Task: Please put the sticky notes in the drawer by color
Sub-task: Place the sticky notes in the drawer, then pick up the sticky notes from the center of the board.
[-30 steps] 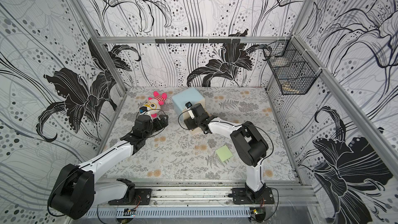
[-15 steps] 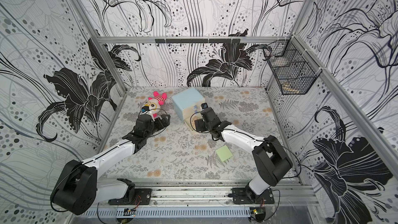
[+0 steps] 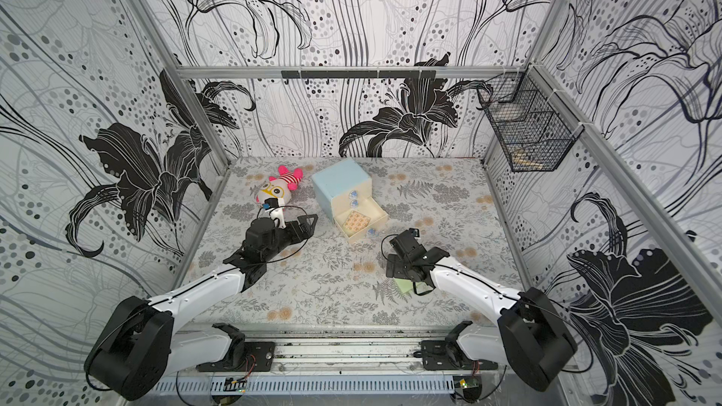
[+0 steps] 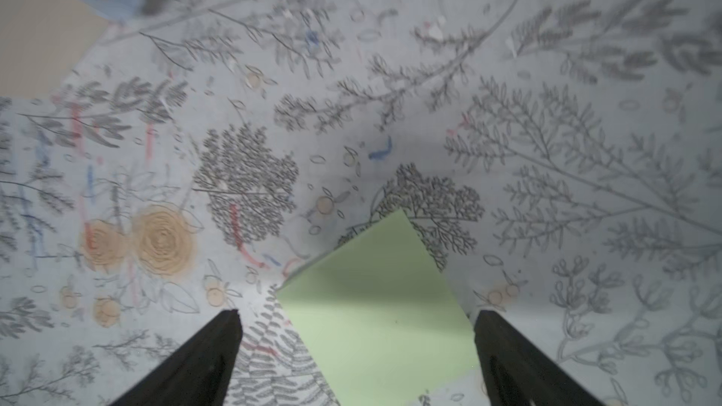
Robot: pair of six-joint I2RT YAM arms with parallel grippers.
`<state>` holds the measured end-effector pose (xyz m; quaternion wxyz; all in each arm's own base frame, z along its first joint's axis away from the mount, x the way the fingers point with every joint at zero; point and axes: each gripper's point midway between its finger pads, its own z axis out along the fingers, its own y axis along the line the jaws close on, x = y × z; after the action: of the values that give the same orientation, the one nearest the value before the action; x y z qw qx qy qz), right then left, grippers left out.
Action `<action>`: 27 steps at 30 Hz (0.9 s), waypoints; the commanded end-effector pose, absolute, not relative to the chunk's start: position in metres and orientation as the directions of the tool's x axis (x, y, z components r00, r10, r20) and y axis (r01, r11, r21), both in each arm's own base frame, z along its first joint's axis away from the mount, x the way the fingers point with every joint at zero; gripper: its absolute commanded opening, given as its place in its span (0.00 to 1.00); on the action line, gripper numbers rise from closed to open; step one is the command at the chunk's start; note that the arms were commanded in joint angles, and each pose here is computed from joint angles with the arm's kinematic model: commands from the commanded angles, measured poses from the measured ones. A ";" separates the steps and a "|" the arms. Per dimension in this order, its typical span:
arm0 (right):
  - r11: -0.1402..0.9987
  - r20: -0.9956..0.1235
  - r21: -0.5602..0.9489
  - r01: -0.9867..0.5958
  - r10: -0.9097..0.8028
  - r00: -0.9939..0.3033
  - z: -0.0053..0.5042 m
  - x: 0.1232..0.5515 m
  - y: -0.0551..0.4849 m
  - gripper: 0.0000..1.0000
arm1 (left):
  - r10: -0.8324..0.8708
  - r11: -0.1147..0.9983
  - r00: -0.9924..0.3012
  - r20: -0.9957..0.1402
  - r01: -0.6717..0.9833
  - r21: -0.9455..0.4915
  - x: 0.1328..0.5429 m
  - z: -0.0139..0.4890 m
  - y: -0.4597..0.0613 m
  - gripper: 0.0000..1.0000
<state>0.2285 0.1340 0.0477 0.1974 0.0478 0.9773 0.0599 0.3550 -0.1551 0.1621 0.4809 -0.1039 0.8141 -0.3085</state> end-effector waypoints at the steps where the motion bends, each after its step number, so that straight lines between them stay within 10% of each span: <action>1: 0.973 -0.316 0.197 0.120 0.178 -0.932 0.038 0.217 0.135 0.99 | -0.458 0.765 -0.476 -0.751 0.219 -0.605 0.359 0.181 -0.167 0.97; 27: 0.961 -0.229 0.276 -0.019 0.046 -0.972 0.042 0.198 0.189 0.98 | -0.465 0.751 -0.508 -0.725 0.207 -0.627 0.367 0.166 -0.175 0.97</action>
<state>0.1963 0.1900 0.0349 0.1199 0.0000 0.9807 0.1547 0.3621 -0.1676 0.1507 0.4732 -0.0899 0.8140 -0.3246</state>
